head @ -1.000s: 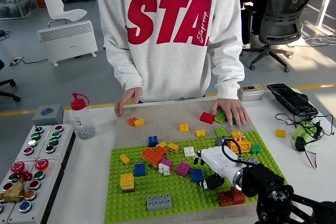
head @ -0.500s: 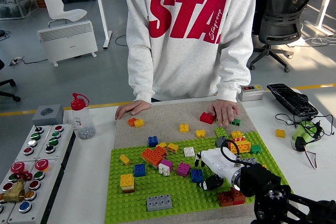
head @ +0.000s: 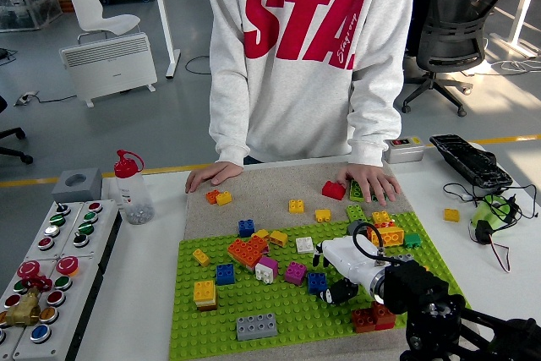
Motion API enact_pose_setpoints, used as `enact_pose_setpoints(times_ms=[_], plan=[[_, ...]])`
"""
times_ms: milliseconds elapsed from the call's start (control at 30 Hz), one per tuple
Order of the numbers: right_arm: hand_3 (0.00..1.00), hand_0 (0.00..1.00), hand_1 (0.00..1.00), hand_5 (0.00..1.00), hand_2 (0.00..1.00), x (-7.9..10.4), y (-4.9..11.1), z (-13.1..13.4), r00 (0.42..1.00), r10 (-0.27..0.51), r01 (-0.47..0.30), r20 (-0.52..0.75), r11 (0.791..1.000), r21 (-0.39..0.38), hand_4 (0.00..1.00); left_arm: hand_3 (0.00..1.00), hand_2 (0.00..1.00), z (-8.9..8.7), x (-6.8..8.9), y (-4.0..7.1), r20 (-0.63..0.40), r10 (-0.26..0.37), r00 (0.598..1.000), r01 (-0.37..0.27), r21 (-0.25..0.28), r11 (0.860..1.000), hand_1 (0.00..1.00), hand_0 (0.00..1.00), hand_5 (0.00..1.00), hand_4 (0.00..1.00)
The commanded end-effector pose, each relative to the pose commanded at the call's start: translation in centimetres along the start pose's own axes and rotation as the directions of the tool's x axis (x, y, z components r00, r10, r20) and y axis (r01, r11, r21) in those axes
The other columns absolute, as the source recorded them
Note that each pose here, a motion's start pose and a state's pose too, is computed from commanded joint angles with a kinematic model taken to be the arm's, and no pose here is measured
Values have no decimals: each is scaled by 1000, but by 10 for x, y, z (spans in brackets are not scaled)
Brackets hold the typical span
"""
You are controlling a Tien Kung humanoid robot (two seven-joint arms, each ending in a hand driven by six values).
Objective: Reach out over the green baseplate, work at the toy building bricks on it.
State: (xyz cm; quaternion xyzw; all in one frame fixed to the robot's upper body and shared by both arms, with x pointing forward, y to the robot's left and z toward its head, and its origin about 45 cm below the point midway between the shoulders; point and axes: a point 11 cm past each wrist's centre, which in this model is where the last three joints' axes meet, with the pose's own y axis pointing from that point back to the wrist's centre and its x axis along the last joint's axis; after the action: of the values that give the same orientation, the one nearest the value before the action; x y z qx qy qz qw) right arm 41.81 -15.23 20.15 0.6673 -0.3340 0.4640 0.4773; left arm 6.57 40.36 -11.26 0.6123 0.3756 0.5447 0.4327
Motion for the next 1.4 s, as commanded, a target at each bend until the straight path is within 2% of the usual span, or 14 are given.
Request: enact_pose_setpoints(times_ms=[833, 1033, 1067, 1400], plan=[[617, 90, 289, 269, 602, -8, -4, -2, 1000, -31, 31, -3, 1000, -2, 768, 623, 679, 2, 1, 0, -4, 2, 1000, -2, -4, 1000, 699, 690, 998, 366], [608, 89, 288, 269, 595, -7, -4, -4, 1000, -18, 18, 6, 1000, 7, 762, 623, 680, 2, 1, 0, -4, 2, 1000, -2, -5, 1000, 699, 690, 998, 366], [552, 77, 271, 262, 556, -7, -4, -4, 1000, -14, 14, 7, 1000, 8, 736, 623, 680, 3, 1, 0, -4, 2, 1000, -2, -5, 1000, 698, 691, 998, 366], [534, 75, 264, 243, 543, -6, -4, -4, 1000, 2, -2, 6, 1000, 16, 719, 623, 679, 2, 1, 0, -5, 2, 1000, -2, -4, 1000, 698, 690, 998, 365]])
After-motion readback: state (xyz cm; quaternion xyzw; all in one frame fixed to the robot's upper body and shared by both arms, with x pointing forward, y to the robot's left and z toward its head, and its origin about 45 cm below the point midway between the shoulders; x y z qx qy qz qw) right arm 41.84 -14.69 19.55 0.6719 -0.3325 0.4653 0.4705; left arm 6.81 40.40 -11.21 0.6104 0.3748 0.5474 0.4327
